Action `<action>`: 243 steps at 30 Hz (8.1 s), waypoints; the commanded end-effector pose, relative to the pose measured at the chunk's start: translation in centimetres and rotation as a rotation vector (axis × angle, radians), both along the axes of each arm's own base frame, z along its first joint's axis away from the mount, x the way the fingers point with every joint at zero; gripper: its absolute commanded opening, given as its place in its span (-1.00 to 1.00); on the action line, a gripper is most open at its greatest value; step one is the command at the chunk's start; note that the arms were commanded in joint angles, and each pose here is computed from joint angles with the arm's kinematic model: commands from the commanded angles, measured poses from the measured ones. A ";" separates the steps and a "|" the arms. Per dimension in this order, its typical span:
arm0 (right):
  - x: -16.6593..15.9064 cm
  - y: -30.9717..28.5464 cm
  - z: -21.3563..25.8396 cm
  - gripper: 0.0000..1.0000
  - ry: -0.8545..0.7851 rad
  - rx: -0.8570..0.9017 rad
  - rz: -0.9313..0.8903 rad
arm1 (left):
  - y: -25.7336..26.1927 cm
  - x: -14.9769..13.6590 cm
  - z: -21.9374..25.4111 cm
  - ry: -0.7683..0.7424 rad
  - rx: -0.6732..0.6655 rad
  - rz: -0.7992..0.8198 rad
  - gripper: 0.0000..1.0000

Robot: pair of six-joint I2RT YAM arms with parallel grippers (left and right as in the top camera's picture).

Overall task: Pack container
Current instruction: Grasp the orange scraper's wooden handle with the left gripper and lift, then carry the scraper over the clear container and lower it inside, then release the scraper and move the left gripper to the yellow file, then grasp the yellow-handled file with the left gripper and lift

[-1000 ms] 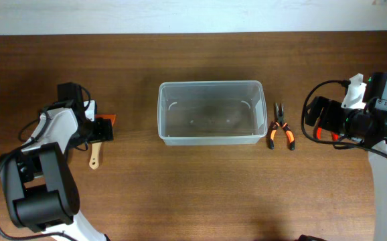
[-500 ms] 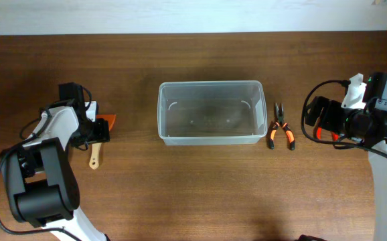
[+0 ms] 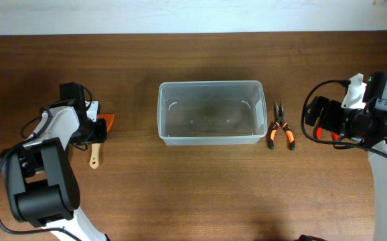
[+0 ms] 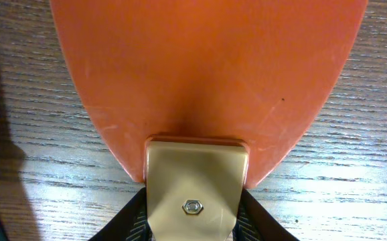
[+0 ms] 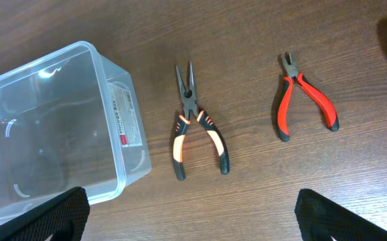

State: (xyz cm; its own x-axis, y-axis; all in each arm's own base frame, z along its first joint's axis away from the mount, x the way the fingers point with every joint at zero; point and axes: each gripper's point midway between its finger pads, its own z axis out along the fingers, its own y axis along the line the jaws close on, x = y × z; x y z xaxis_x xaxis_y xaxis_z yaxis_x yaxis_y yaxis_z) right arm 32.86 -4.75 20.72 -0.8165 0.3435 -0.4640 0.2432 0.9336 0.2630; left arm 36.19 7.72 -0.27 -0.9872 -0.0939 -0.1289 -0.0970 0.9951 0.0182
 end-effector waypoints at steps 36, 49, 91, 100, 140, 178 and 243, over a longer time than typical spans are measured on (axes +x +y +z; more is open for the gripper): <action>0.7 -0.1 0.7 0.98 -0.032 0.004 0.002 | -31.8 7.4 23.7 -0.456 0.150 -1.297 -0.96; 0.7 -0.1 0.7 0.98 -0.032 0.004 0.002 | -35.5 6.6 12.7 -0.220 0.122 -1.468 -0.97; 0.0 0.1 0.3 0.98 -0.001 0.012 0.002 | -40.9 7.2 8.1 -0.295 0.024 -1.570 -0.96; -0.1 0.1 0.3 0.97 0.004 0.014 0.002 | -41.2 7.2 8.1 -0.306 0.020 -1.586 -0.96; -0.4 0.2 0.1 0.98 0.019 0.018 0.002 | -15.4 7.0 29.7 -0.453 0.087 -0.686 0.38; -1.0 0.4 -0.2 0.98 0.049 0.026 0.001 | 8.8 -1.8 2.5 0.073 0.051 -0.103 0.41; -1.5 0.5 -0.5 0.98 0.070 0.032 0.001 | 4.7 5.6 12.4 -0.059 0.077 -0.282 -0.96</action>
